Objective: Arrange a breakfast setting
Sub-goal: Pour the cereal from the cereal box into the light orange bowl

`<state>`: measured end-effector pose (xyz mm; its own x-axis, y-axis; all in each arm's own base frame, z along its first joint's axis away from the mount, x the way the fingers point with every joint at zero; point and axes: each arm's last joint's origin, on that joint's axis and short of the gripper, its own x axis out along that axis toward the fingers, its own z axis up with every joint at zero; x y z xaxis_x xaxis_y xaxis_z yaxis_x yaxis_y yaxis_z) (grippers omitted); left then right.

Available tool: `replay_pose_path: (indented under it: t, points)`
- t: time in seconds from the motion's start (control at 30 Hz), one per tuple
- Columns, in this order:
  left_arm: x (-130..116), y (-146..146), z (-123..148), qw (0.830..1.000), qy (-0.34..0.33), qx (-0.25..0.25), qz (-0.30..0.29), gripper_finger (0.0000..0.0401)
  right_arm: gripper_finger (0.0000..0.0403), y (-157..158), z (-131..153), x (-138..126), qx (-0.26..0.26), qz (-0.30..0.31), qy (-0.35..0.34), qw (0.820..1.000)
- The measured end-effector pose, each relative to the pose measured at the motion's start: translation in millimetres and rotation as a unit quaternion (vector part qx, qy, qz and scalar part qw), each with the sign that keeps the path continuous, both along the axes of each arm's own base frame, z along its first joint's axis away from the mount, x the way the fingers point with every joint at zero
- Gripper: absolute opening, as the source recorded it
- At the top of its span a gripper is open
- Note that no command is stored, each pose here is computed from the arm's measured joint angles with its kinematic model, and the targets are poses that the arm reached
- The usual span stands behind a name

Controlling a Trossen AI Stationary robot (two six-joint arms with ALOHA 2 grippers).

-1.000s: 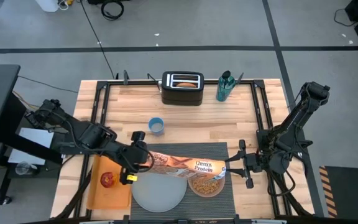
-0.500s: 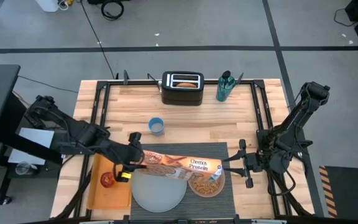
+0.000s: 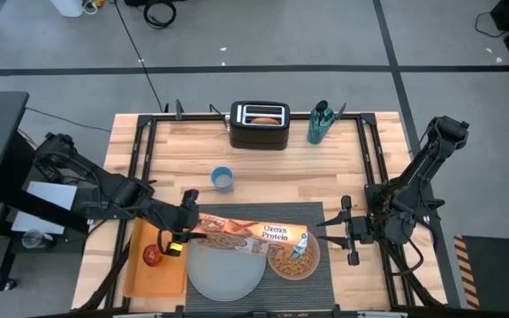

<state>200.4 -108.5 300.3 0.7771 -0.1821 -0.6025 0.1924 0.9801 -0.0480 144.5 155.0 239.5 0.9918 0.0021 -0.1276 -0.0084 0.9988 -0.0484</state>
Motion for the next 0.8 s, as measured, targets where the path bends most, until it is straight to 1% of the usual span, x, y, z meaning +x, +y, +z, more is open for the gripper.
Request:
replay_pose_path:
  t: [0.13,0.27,0.37,0.5,0.63,0.8]
  points:
    - [-6.2,3.8,-5.9,0.999,-0.031,-0.004,-0.004,0.0173,0.0151,-0.2,0.0,0.0,-0.003,-0.004,-0.001,1.000]
    - [-8.3,5.1,-18.3,0.998,-0.058,0.002,-0.016,0.0173,0.0151,-0.3,0.0,0.0,-0.006,-0.004,-0.001,1.000]
    - [-8.9,5.5,-29.3,0.998,-0.065,0.008,-0.022,0.0173,0.0151,-0.3,0.1,0.0,-0.007,-0.004,-0.001,1.000]
    - [-9.9,7.1,-42.2,0.996,-0.076,0.020,-0.030,0.0173,0.0151,-0.2,0.6,0.1,-0.027,-0.002,-0.003,1.000]
    - [-12.2,12.6,-51.1,0.992,-0.121,0.028,-0.035,0.0173,0.0151,-0.3,2.3,0.2,-0.040,-0.008,-0.009,0.999]
    - [-18.3,21.0,-67.1,0.986,-0.162,0.018,-0.040,0.0173,0.0151,1.6,5.7,-1.8,-0.038,-0.009,-0.022,0.999]
